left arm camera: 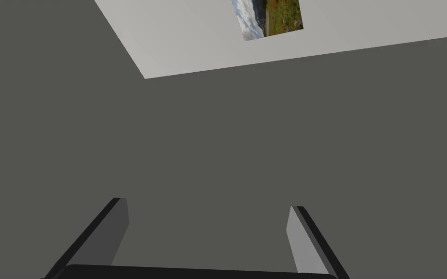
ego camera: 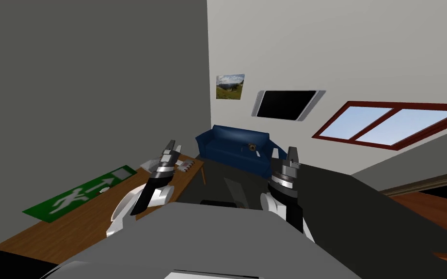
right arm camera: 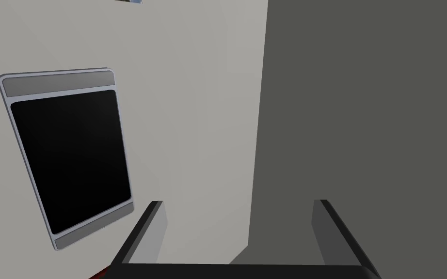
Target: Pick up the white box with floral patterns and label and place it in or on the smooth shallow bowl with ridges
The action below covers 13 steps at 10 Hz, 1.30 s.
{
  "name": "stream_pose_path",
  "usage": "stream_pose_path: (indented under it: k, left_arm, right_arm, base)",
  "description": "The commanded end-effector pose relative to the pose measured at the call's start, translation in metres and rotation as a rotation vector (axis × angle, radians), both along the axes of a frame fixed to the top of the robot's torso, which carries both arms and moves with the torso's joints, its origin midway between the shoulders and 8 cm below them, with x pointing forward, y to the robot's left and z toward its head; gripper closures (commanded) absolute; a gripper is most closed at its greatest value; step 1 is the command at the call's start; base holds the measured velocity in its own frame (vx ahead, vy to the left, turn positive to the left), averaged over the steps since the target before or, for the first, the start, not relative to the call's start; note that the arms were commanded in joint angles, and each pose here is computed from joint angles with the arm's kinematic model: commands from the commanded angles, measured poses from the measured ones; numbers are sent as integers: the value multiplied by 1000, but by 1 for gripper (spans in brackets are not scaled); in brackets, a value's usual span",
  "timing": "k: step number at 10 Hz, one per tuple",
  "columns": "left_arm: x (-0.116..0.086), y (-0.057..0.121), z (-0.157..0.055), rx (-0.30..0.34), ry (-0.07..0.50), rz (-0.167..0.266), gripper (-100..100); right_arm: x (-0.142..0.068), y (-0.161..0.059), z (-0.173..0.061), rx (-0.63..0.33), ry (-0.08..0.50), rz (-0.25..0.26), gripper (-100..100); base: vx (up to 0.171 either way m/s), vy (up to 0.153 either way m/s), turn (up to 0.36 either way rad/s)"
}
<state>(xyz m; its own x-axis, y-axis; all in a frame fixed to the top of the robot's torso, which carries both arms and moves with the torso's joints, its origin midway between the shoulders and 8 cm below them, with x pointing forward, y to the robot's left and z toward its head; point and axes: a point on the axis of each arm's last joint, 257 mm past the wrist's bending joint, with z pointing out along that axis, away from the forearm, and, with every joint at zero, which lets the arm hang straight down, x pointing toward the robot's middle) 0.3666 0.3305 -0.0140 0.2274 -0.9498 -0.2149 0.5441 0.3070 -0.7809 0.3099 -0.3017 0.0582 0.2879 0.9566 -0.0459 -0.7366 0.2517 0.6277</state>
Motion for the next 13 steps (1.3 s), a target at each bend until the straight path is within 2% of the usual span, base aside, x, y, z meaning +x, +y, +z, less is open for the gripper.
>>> stream_pose_path:
  k: [1,4,8,11,13]
  left_arm:
    - [4,27,-19,-15,57,48,-100]
    - [7,80,-57,-64,159,142,-100]
    - [-1,144,-113,-164,288,258,-100]
    - [-12,181,-161,-254,388,327,-100]
    - [-20,199,-195,-321,461,363,-100]
  right_arm:
    - [0,0,0,0,0,0,0]
    - [0,0,0,0,0,0,0]
    - [0,0,0,0,0,0,0]
    - [0,0,0,0,0,0,0]
    - [0,0,0,0,0,0,0]
  base:
    - [-9,-141,114]
    - [20,-157,95]
    - [16,-119,89]
    - [60,-99,77]
    - [140,-112,69]
